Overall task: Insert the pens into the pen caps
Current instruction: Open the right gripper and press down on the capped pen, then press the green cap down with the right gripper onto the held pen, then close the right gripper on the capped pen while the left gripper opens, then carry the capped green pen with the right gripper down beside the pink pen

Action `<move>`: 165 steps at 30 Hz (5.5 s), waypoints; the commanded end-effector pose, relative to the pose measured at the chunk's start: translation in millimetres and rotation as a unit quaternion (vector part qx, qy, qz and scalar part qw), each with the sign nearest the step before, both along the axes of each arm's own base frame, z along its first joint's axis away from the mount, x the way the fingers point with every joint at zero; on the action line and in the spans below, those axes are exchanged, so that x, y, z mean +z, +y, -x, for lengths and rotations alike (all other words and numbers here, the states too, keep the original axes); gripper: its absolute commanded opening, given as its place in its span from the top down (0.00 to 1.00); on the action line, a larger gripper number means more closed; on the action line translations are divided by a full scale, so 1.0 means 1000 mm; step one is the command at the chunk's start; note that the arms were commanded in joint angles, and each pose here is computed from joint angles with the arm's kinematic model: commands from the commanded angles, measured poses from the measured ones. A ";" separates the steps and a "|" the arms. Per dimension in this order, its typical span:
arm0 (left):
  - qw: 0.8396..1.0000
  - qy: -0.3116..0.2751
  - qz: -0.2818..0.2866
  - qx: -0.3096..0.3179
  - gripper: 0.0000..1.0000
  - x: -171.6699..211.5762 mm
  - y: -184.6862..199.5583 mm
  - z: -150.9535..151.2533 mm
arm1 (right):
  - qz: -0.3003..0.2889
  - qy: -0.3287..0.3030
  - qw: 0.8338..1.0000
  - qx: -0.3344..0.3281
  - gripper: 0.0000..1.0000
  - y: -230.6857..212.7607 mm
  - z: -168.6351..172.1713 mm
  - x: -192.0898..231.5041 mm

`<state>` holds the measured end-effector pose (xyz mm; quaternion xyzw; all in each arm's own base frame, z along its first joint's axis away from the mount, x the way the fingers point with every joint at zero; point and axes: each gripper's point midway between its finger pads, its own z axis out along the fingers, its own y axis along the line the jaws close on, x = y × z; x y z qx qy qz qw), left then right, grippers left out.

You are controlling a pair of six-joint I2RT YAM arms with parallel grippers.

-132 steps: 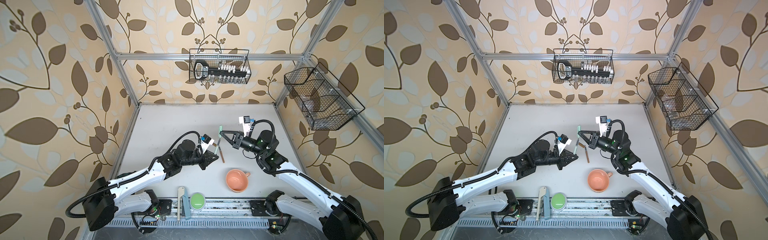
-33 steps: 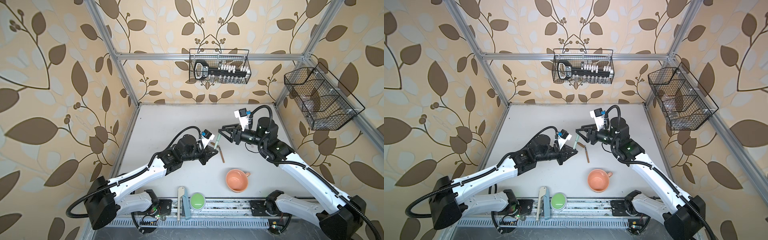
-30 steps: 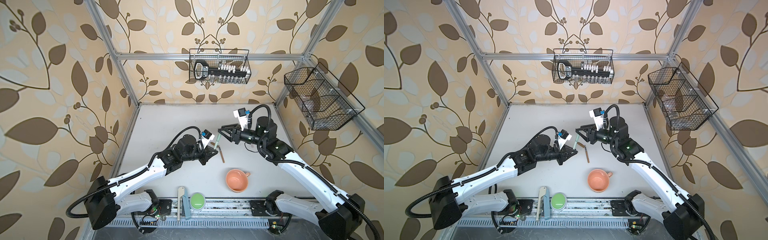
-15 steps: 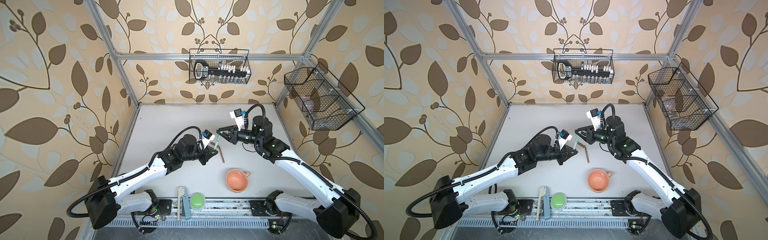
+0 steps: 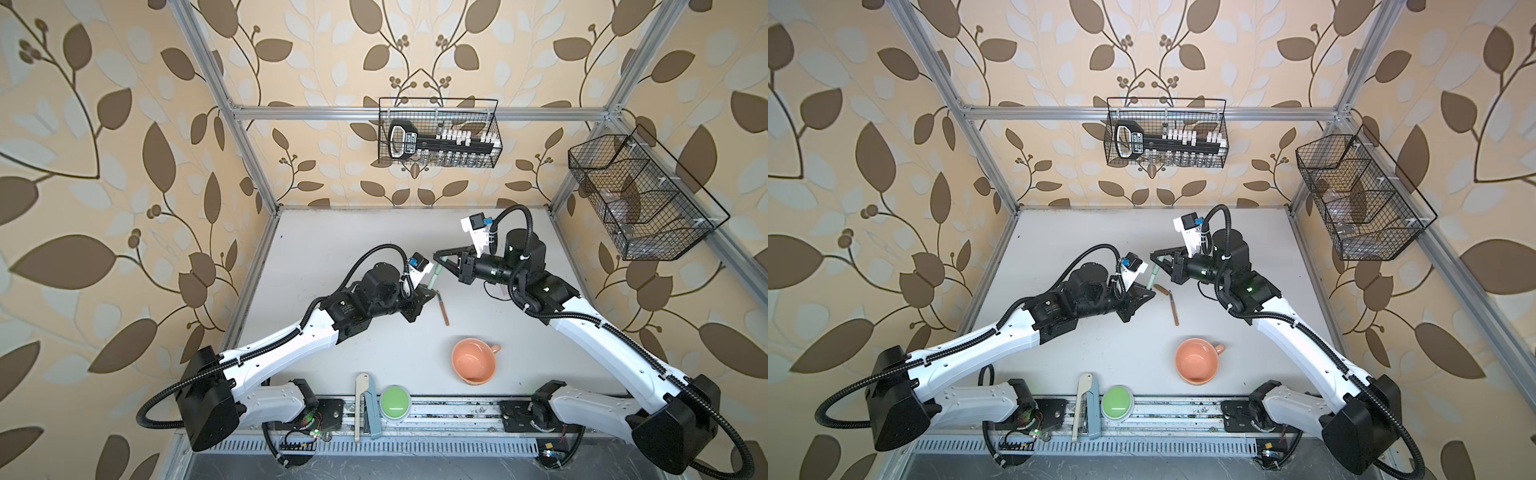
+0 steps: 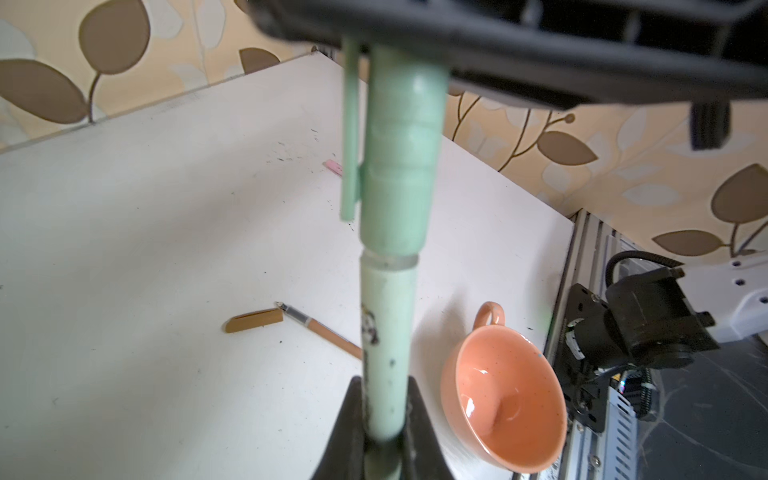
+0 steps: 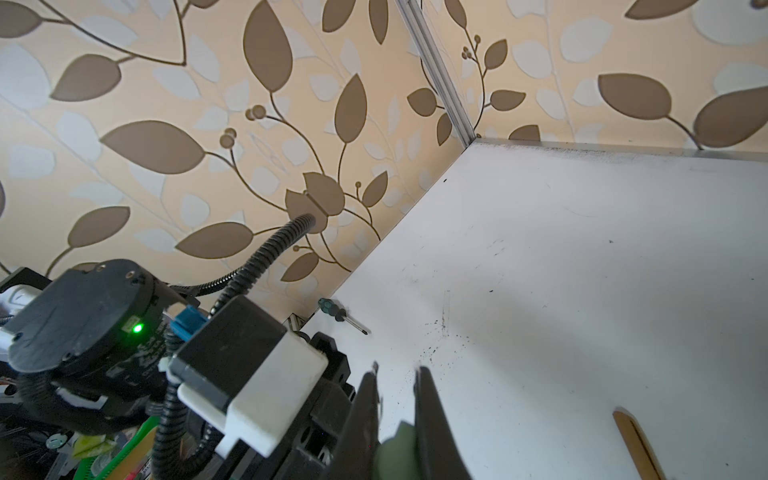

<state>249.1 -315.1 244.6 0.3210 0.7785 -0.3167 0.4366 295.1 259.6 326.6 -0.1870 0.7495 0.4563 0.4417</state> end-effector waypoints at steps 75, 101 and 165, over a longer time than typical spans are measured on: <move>0.991 0.050 0.114 -0.047 1.00 0.002 -0.010 0.017 | 0.003 0.050 0.999 0.014 0.53 0.006 -0.010 -0.015; 0.975 -0.161 0.110 0.103 1.00 0.105 0.006 -0.076 | 0.075 0.195 0.975 0.080 1.00 0.049 0.027 -0.117; 0.950 0.086 -0.049 0.297 0.01 -0.048 0.129 -0.034 | 0.391 0.365 0.840 -0.097 1.00 -0.190 -0.149 -0.270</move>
